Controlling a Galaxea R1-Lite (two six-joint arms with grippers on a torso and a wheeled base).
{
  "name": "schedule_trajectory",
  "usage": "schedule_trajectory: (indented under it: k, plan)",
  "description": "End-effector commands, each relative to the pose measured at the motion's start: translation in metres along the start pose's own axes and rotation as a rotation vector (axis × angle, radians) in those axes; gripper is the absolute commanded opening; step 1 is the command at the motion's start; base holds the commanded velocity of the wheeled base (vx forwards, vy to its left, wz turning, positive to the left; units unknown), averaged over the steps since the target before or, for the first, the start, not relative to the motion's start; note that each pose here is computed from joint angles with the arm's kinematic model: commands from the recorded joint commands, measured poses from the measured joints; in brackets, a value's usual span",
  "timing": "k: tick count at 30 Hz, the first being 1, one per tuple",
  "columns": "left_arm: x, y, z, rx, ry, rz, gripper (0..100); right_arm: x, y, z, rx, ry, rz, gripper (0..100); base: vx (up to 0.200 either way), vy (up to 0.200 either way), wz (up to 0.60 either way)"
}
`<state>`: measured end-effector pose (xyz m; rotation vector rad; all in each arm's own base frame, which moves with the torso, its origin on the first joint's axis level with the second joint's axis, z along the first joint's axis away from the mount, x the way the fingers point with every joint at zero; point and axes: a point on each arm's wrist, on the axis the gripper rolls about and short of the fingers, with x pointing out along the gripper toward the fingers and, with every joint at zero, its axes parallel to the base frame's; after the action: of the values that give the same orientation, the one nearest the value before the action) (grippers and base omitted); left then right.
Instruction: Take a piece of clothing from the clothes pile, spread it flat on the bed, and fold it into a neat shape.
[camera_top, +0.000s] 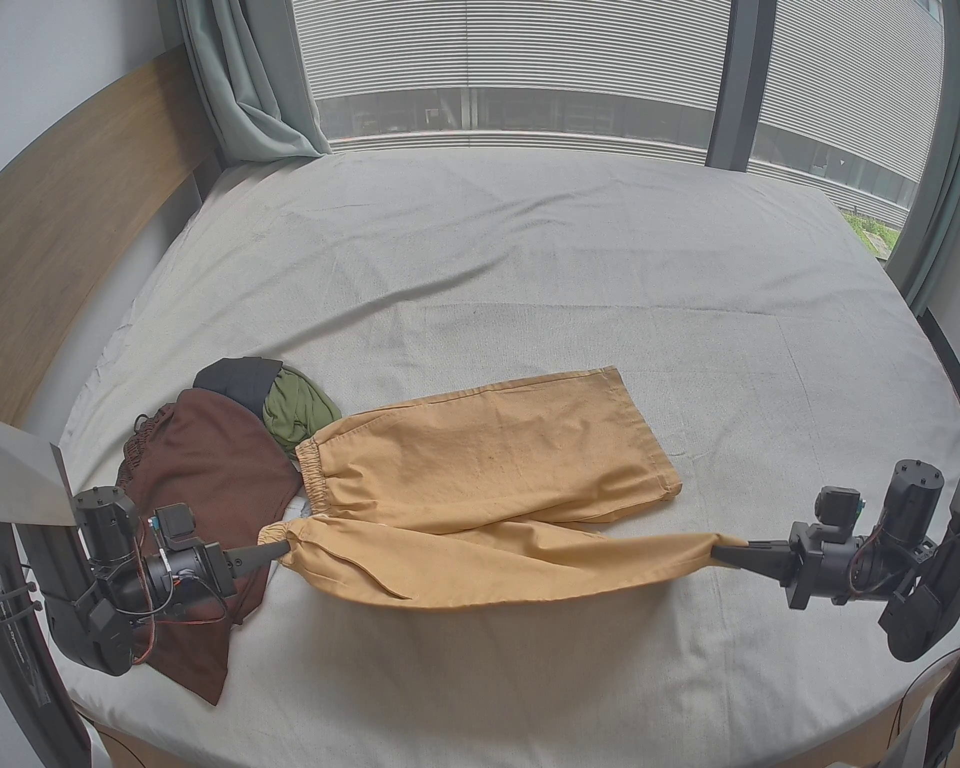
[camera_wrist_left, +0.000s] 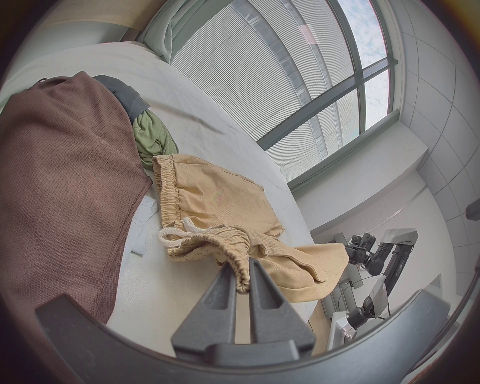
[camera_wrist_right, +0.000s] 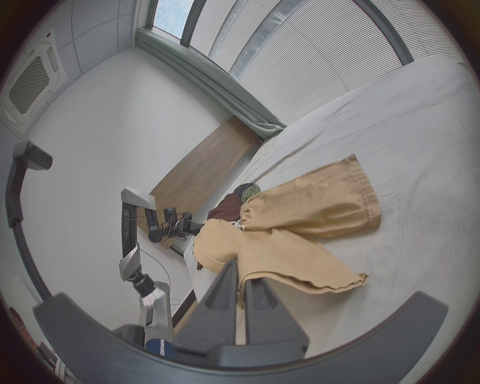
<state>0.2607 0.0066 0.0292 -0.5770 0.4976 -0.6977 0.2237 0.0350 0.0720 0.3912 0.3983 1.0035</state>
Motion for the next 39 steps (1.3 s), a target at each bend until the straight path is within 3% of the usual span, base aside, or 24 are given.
schedule_trajectory:
  k: [1,8,18,30,39]
  plan:
    - [-0.002,-0.005,0.006,0.005,-0.019,-0.009,0,0.009,-0.005,0.018,-0.020,-0.051,-0.001,0,0.000,0.000,0.00]
    - [-0.003,-0.010,0.012,-0.004,-0.043,-0.009,0,0.022,-0.010,0.039,0.039,-0.113,-0.003,0,0.000,0.000,0.00]
    - [0.003,-0.007,0.026,-0.040,-0.117,0.038,0,0.033,-0.022,0.060,0.060,-0.161,0.020,0,0.000,0.000,0.00]
    - [0.009,-0.006,0.034,-0.054,-0.164,0.066,0,0.053,-0.045,0.073,0.036,-0.183,0.035,0,0.000,0.000,0.00]
    - [0.016,-0.008,0.035,-0.085,-0.187,0.085,0,0.058,-0.043,0.092,0.034,-0.220,0.069,0,0.000,0.000,0.00]
